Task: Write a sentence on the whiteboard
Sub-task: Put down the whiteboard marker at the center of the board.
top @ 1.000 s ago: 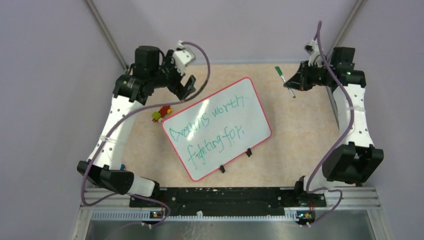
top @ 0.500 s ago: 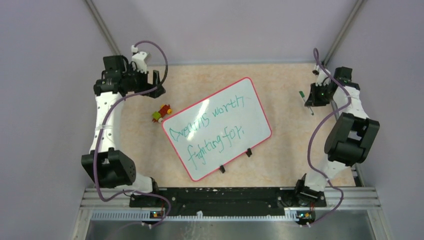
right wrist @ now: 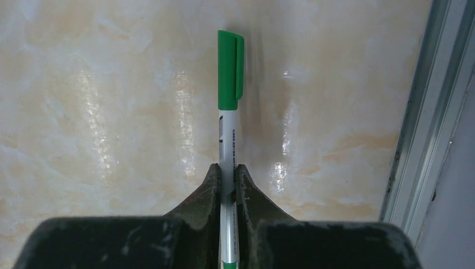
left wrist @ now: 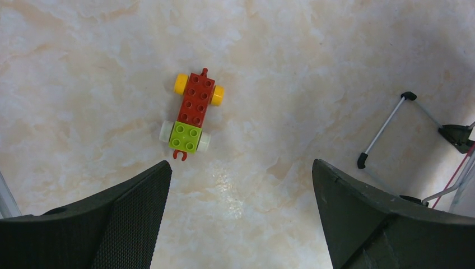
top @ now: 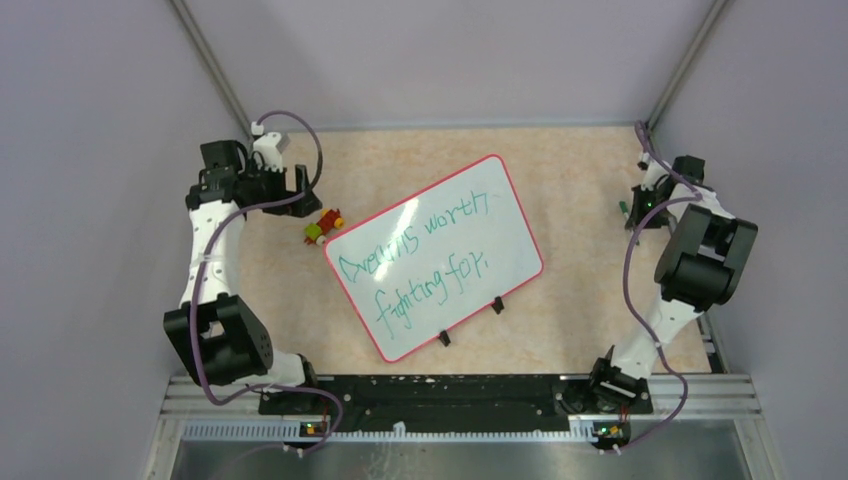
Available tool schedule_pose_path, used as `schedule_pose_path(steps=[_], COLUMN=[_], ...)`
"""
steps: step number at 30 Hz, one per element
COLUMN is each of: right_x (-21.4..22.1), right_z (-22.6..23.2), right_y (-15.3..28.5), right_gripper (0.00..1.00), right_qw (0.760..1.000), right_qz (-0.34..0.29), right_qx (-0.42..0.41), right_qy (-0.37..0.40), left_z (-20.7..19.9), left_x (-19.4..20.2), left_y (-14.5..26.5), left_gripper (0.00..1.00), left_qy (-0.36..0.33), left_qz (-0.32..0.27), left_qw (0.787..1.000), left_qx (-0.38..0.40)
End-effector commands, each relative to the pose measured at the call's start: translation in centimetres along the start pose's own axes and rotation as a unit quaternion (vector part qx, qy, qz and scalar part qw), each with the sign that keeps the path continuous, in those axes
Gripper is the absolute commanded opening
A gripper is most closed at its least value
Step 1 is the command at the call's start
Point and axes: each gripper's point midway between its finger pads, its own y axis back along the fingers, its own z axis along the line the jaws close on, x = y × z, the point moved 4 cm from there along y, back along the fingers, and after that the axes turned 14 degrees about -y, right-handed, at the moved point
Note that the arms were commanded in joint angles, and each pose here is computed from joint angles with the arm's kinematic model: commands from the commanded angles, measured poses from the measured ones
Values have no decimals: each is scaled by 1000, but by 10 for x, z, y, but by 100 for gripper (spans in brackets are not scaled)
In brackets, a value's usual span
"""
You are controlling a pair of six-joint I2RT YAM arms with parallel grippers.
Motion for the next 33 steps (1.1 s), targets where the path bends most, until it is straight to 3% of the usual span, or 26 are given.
schedule_pose_path(steps=[1,7,12,19,21,24,33], right_x=[-5,3,5,-13,-24,-43,-107], right_z=[-12,-11,-6,4,8,18,72], right_y=[-8,-11,-5,17,27,46,120], right_gripper=[1,16,36,55,63,84,88], right_qw=[1000,1000,1000,1000,999,997,981], right_qz=[-20,-8,-3,-26,-37,-60,-149], right_qx=[15,12,3,-15,-25,-45,-123], right_qy=[-9,-11,-11,-5,-5,-5,34], left_z=[1,2,2,12,19,33,83], left_x=[-8,-1,1,-1,-6,-18,-71], left_y=[5,1,1,4,6,12,42], left_gripper=[99,99,99,99,99,99,99], left_qy=[-26,-22,-23,-11,-6,1,2], left_qz=[-29,-25,-24,-14,-16,-30,-73], left_qw=[999,999,999,1000,1000,1000,995], left_qx=[-10,-8,3,10,6,-3,-68])
